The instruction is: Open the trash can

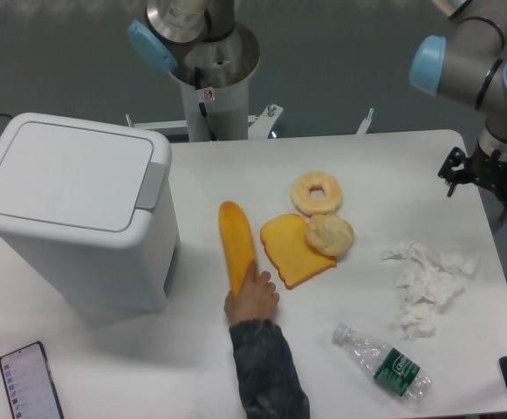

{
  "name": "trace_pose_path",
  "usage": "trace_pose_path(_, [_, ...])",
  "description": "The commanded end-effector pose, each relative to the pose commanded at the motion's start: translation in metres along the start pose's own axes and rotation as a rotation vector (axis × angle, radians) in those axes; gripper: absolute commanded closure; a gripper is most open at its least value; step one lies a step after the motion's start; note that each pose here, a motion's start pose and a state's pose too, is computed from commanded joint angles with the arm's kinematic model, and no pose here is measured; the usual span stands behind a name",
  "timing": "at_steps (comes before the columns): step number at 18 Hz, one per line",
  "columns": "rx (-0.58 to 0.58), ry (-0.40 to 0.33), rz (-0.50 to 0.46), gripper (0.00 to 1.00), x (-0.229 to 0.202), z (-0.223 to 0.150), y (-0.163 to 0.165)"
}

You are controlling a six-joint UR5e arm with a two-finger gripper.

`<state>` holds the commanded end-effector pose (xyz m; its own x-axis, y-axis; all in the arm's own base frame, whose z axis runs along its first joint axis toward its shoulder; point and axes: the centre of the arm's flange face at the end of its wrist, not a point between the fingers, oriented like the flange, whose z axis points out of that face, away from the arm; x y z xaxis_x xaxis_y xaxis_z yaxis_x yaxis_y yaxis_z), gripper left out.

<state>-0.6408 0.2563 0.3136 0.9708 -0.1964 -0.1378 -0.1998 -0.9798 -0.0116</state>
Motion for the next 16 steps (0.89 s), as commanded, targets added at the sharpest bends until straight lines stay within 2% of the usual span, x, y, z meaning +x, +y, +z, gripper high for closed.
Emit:
trace_pose_path(8, [-0.001,0.014,-0.015,0.00,0.009,0.002,0.004])
trace_pose_path(10, [-0.008,-0.026,-0.024,0.00,0.009,-0.023,0.006])
trace_pose_path(16, [0.015,-0.052,-0.046,0.00,0.023,-0.049,-0.001])
